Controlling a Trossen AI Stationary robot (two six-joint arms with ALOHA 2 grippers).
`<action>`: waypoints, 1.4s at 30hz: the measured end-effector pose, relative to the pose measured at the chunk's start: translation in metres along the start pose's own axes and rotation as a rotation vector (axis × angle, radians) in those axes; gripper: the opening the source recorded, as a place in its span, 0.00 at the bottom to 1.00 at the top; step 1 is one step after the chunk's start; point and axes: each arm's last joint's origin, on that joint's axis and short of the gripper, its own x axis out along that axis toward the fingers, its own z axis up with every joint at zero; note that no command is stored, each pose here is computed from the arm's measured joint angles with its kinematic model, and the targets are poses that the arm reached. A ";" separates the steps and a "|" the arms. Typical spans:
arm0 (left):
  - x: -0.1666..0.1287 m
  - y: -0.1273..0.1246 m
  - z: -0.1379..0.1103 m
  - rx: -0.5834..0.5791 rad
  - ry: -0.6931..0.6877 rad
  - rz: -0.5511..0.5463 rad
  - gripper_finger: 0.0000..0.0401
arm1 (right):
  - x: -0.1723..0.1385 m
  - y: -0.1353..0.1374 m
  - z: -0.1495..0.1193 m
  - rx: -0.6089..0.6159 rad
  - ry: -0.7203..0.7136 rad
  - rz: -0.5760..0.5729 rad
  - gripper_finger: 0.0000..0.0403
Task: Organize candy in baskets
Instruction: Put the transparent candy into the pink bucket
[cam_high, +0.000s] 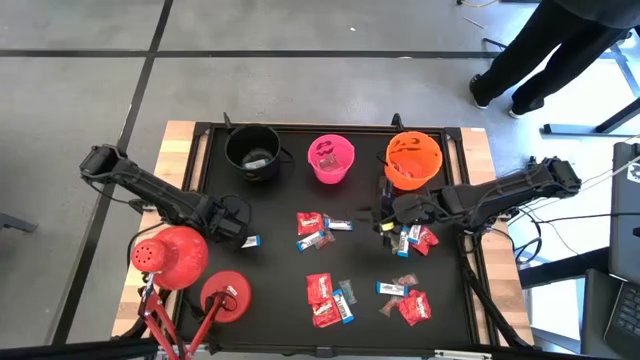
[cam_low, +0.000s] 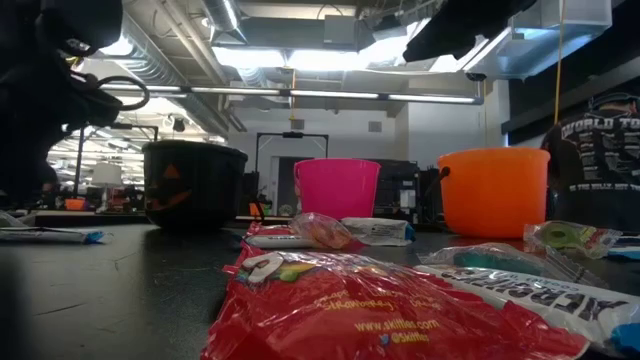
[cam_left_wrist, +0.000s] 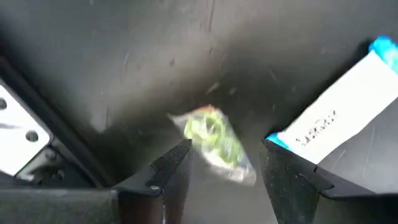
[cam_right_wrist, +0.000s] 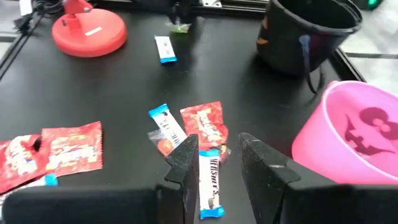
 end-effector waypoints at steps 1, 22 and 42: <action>0.002 0.001 0.000 -0.003 -0.010 0.004 0.44 | 0.000 0.001 0.000 -0.005 -0.001 0.005 0.27; 0.041 0.014 -0.007 -0.059 0.033 -0.135 0.33 | -0.001 0.004 0.000 -0.010 -0.002 0.012 0.27; 0.004 0.008 0.010 0.032 -0.128 -0.278 0.01 | -0.001 0.003 0.000 0.001 -0.005 -0.033 0.27</action>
